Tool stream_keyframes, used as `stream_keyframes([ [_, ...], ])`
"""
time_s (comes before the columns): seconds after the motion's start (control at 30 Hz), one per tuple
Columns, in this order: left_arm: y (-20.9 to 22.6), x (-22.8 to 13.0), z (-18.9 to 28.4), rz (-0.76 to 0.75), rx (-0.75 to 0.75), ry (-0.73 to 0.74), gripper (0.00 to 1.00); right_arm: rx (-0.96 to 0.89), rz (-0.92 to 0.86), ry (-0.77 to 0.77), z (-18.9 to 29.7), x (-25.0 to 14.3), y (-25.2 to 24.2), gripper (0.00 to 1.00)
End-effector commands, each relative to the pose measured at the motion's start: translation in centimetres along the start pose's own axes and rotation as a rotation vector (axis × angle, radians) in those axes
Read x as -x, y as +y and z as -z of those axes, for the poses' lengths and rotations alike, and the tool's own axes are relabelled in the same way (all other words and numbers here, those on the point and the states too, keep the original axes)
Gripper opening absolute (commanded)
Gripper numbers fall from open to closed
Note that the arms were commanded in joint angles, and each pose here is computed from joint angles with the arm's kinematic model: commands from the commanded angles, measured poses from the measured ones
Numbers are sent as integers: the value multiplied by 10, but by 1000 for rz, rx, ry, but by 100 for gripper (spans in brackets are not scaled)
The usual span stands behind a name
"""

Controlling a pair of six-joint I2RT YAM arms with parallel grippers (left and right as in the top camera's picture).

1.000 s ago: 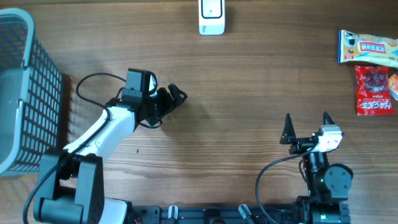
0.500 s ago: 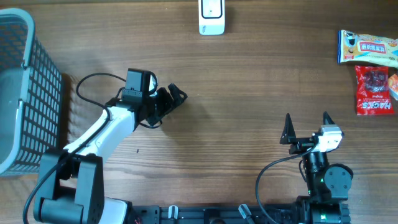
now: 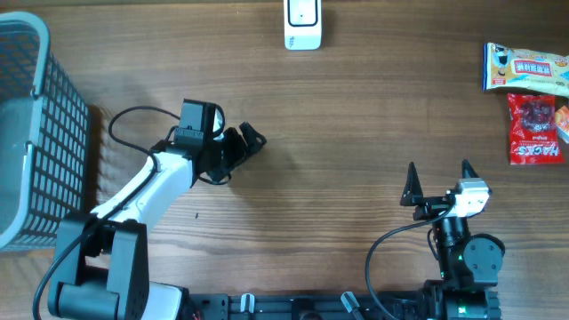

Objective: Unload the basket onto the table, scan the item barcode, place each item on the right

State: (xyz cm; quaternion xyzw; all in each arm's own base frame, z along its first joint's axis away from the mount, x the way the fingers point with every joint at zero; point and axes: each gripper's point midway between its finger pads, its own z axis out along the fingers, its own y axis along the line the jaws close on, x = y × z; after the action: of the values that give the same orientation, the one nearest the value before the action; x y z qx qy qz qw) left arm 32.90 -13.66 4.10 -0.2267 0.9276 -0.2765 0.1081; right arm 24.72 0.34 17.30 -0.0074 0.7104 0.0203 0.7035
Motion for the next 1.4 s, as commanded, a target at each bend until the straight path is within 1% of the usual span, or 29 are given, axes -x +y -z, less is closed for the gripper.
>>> stream_keyframes([
  [0.0, 8, 1, -1, 7, 33, -9, 100, -21, -8, -12, 1, 2, -4, 100],
  [0.07, 13, -2, -1, 11, 57, -4, 100, -21, -8, -12, 1, 2, -4, 100],
  [0.1, 20, -6, -1, -42, 98, 1, 100, -21, -7, -13, 1, 3, -4, 100],
  [0.2, 21, -17, 2, -280, 116, 33, 100, -21, -7, -13, 1, 3, -4, 100],
  [0.3, 18, -24, 12, -500, 95, 24, 100, -21, -8, -12, 1, 2, -4, 100],
  [0.33, 16, -26, 19, -573, 77, -2, 100, -21, -7, -13, 1, 3, -4, 100],
  [0.43, 13, -31, 37, -729, 36, -89, 100, -21, -8, -12, 1, 2, -4, 100],
  [0.5, 12, -33, 50, -794, 7, -175, 100, -21, -8, -12, 1, 2, -4, 100],
  [0.57, 12, -30, 67, -815, -34, -311, 100, -21, -7, -13, 1, 3, -4, 100],
  [0.6, 13, -29, 73, -820, -47, -356, 100, -21, -8, -13, 1, 3, -4, 100],
  [0.67, 18, -26, 95, -833, -86, -521, 100, -21, -8, -12, 1, 2, -4, 100],
  [0.87, 37, -25, 132, -825, -104, -797, 100, -21, -8, -12, 1, 2, -4, 100],
  [1.07, 45, -22, 134, -808, -70, -838, 100, -21, -8, -12, 1, 2, -4, 100],
  [1.2, 54, -18, 141, -798, -54, -931, 100, -21, -8, -12, 1, 2, -4, 100],
  [1.27, 57, -18, 141, -794, -52, -950, 100, -21, -7, -13, 1, 3, -4, 100],
  [1.37, 55, -15, 151, -793, -58, -1008, 100, -21, -7, -13, 1, 3, -4, 100],
])
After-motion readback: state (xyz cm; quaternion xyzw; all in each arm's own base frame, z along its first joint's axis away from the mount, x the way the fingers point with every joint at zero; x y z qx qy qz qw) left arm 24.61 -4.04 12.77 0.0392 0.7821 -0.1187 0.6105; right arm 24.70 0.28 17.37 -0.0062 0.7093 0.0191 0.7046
